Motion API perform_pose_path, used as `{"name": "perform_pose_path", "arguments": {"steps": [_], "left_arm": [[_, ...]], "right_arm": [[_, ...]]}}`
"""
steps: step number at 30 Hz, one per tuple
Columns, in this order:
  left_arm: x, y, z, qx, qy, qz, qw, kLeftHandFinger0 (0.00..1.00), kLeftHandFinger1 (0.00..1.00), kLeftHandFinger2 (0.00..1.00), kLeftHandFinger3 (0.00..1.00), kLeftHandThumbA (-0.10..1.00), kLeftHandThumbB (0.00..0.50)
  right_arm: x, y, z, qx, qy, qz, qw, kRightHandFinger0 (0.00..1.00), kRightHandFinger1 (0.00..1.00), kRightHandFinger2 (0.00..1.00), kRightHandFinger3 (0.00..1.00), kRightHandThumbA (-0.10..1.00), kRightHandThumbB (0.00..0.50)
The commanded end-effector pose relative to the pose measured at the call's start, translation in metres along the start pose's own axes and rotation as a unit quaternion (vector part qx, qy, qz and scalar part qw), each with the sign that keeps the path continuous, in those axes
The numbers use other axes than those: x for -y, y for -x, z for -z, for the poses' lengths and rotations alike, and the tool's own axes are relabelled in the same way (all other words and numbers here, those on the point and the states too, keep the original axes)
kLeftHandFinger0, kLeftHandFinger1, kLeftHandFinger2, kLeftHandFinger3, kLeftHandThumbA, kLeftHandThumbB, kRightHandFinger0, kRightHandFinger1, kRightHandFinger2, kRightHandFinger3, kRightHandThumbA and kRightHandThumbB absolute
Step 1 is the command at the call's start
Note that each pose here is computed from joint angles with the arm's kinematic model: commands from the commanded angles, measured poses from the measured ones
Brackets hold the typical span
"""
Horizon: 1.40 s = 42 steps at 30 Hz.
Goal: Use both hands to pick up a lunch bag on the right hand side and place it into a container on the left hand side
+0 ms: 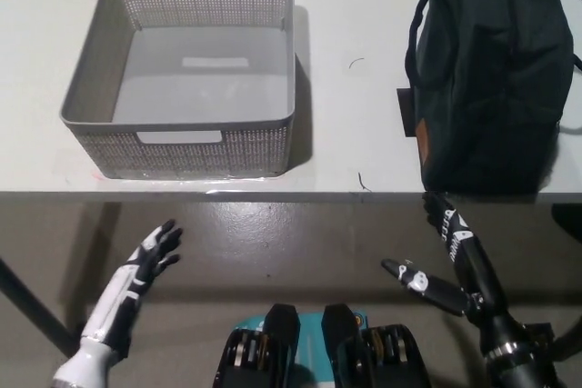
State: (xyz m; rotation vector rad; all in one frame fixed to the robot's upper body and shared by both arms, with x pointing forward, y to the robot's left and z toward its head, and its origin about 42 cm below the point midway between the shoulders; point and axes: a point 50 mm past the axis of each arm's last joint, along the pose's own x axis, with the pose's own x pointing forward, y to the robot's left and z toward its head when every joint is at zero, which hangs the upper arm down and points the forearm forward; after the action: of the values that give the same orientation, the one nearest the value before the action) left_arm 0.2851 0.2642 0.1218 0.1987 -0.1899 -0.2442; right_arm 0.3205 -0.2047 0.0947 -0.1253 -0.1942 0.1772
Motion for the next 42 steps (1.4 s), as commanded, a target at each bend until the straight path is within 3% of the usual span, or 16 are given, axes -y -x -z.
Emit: {"name": "perform_pose_path", "arguments": {"steps": [1,4,7,12,18,23,25,29,34,36,39,42], "left_arm": [[0.015,-0.002,-0.025,0.036,0.02,0.041,0.998,1.0,1.0,1.0,1.0,1.0,0.234],[0.032,-0.009,-0.044,0.074,0.033,0.079,0.994,1.0,1.0,1.0,1.0,1.0,0.218],[0.046,-0.016,-0.059,0.089,0.039,0.102,0.99,1.0,1.0,1.0,1.0,1.0,0.243],[0.071,-0.034,-0.087,0.118,0.049,0.149,0.981,1.0,1.0,1.0,1.0,1.0,0.283],[0.091,-0.061,-0.127,0.165,0.054,0.174,0.969,1.0,1.0,1.0,1.0,1.0,0.282],[0.094,-0.087,-0.157,0.196,0.022,0.182,0.963,1.0,1.0,1.0,1.0,1.0,0.268],[0.096,-0.095,-0.164,0.203,0.02,0.183,0.962,1.0,1.0,1.0,1.0,1.0,0.27],[0.103,-0.12,-0.189,0.199,0.049,0.182,0.962,1.0,1.0,1.0,1.0,1.0,0.322],[0.103,-0.149,-0.226,0.212,0.122,0.164,0.956,1.0,1.0,1.0,1.0,1.0,0.291],[0.102,-0.161,-0.243,0.218,0.138,0.155,0.954,1.0,1.0,1.0,1.0,1.0,0.302],[0.101,-0.187,-0.262,0.217,0.181,0.129,0.95,1.0,1.0,1.0,1.0,1.0,0.274],[0.098,-0.205,-0.269,0.217,0.185,0.119,0.951,1.0,1.0,1.0,1.0,1.0,0.271]], "right_arm": [[0.004,0.016,-0.021,0.041,-0.017,0.007,0.999,1.0,1.0,1.0,1.0,1.0,0.285],[0.013,0.034,-0.026,0.064,-0.011,0.019,0.998,1.0,1.0,1.0,1.0,1.0,0.235],[0.022,0.045,-0.032,0.078,-0.013,0.036,0.996,1.0,1.0,1.0,1.0,1.0,0.196],[0.041,0.061,-0.054,0.109,-0.009,0.082,0.991,1.0,1.0,1.0,1.0,1.0,0.243],[0.077,0.071,-0.091,0.164,-0.009,0.145,0.976,1.0,1.0,1.0,1.0,1.0,0.243],[0.116,0.056,-0.119,0.214,-0.01,0.192,0.958,1.0,1.0,1.0,1.0,1.0,0.198],[0.124,0.05,-0.125,0.223,-0.01,0.205,0.953,1.0,1.0,1.0,1.0,1.0,0.203],[0.136,0.032,-0.138,0.25,-0.002,0.221,0.943,1.0,1.0,1.0,1.0,1.0,0.147],[0.149,0.01,-0.154,0.26,-0.014,0.225,0.939,1.0,1.0,1.0,1.0,1.0,0.165],[0.158,-0.001,-0.158,0.262,-0.027,0.222,0.939,1.0,1.0,1.0,1.0,1.0,0.158],[0.176,-0.023,-0.166,0.261,-0.054,0.236,0.935,1.0,1.0,1.0,1.0,1.0,0.215],[0.187,-0.038,-0.169,0.264,-0.07,0.237,0.932,1.0,1.0,1.0,1.0,1.0,0.206]]}}
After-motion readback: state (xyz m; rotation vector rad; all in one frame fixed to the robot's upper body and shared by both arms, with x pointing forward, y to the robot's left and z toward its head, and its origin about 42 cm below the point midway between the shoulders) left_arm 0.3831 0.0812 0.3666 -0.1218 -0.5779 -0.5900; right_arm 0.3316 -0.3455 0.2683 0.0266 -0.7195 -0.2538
